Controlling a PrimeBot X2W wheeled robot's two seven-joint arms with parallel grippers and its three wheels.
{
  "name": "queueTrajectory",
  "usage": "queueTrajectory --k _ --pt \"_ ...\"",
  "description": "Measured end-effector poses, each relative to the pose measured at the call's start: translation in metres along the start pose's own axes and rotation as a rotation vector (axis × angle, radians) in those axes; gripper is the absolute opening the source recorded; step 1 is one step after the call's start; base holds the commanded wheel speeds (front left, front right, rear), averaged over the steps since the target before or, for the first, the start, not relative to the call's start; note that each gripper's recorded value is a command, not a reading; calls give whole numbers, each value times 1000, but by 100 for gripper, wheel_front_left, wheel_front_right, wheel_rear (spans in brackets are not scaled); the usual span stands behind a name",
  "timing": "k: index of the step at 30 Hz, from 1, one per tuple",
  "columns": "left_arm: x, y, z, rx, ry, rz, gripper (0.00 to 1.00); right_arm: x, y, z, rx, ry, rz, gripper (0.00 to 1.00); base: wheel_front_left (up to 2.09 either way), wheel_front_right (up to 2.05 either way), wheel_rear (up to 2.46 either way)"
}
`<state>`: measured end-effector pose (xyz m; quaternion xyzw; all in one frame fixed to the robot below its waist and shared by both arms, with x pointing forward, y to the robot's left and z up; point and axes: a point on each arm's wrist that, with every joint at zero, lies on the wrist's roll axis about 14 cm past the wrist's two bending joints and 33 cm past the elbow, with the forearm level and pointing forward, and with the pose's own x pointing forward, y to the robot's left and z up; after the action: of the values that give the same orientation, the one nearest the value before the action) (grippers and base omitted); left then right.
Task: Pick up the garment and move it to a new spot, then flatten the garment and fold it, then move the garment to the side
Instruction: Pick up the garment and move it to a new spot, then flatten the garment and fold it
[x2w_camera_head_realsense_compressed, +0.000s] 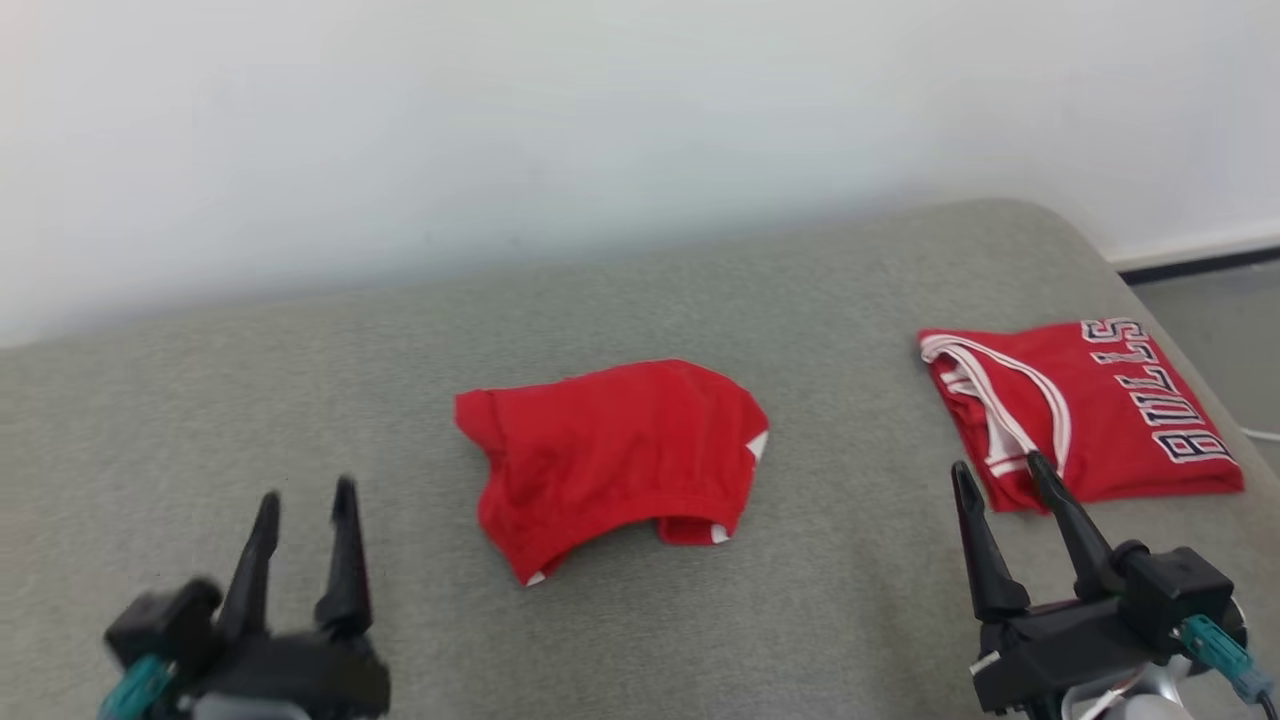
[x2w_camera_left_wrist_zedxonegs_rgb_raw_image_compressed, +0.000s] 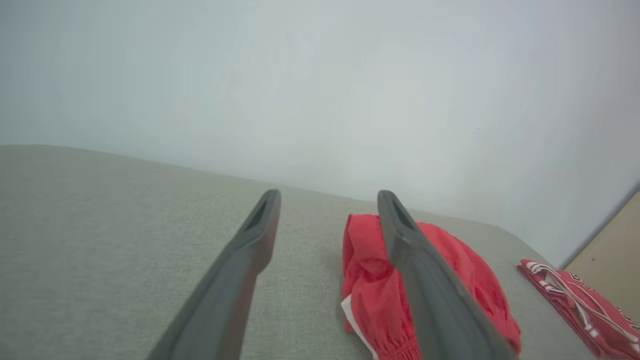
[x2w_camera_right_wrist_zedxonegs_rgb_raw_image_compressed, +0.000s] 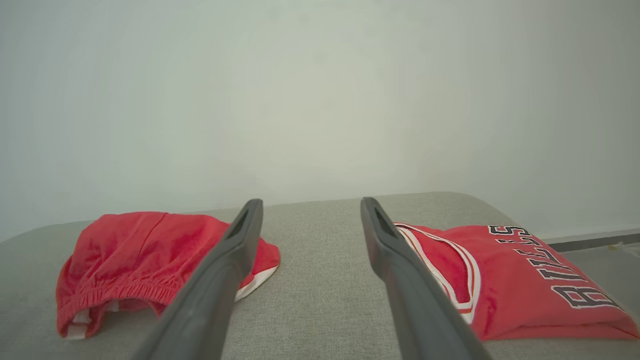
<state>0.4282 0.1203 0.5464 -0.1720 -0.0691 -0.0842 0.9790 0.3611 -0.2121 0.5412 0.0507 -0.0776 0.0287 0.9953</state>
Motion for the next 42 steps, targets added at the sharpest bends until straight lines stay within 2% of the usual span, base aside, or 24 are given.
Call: queueTrajectory --k 7,17,42 --pt "-57 37 17 126 -44 93 100 5 14 -10 -19 36 65 100 0 0 0" --pt "-100 61 2 169 17 190 100 2 32 -30 -23 88 124 100 0 0 0" --pt "-101 58 -7 182 42 180 100 -3 31 -39 -29 108 117 100 0 0 0"
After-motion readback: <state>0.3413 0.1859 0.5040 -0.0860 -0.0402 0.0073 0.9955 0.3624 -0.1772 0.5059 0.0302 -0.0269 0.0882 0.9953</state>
